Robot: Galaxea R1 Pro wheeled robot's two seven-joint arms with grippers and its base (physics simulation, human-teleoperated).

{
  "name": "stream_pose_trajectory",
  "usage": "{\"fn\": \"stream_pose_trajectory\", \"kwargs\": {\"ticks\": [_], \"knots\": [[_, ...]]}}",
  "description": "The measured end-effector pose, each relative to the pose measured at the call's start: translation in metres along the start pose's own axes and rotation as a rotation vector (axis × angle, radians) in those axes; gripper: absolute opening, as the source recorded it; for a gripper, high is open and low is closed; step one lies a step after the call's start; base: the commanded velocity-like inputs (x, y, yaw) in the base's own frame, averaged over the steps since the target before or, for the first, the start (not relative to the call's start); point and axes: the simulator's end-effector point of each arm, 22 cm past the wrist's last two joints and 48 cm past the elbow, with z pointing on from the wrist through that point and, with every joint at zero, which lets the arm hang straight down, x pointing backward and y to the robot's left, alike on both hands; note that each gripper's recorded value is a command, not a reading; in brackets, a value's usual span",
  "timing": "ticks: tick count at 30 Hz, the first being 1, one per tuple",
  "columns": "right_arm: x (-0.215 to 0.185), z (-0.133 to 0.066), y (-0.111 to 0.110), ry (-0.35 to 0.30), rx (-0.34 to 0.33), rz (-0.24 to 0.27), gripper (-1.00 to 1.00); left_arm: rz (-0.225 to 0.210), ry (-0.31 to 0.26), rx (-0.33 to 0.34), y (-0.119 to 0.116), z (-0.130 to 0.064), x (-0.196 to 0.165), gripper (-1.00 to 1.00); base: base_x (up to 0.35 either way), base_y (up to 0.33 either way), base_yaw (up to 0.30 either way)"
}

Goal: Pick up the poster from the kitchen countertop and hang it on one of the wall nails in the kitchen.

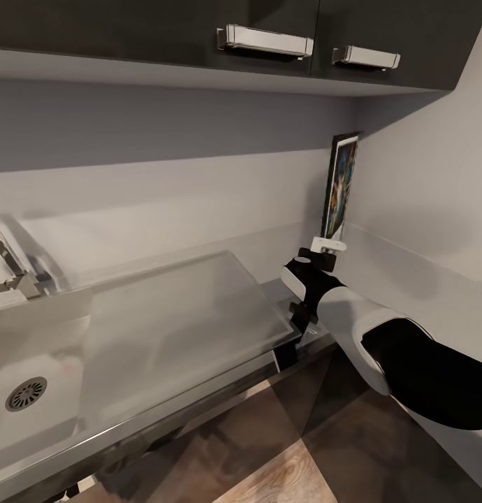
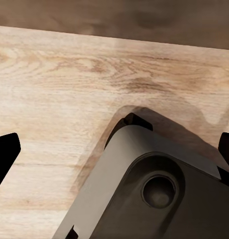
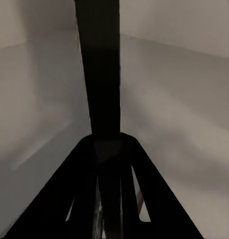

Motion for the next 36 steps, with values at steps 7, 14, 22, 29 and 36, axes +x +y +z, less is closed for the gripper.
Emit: {"fn": "stream_pose_trajectory", "kwargs": {"ticks": [7,14,22,29,36], "knots": [[-0.0002,0.0000,0.0001,-0.001,0.000,-0.001,-1.00,0.000,0.000,0.000,-0.0001,0.0000,0.0001,1.00,-0.011,0.000,0.000],[0.0000,0.0006,-0.0004,0.000,0.002,0.004,-1.00,0.001,0.000,-0.002,0.0012,0.0000,-0.0008,1.00,-0.185,0.000,0.000],[-0.0017,0.0000,0.0001,-0.003,0.000,0.007,-1.00,0.003,-0.002,-0.004,0.0032,-0.0003,-0.0023,1.00,-0.090,0.000,0.000],[-0.0047,-0.0008,0.0025,-0.009,-0.008,0.009,-1.00,0.003,-0.003,-0.004,0.0036,-0.0003,-0.0025,1.00,-0.010,0.000,0.000],[-0.0057,-0.0012,0.0038,-0.011,-0.011,0.012,-1.00,0.003,-0.002,-0.006,0.0039,-0.0003,-0.0025,1.00,-0.009,0.000,0.000]]}}
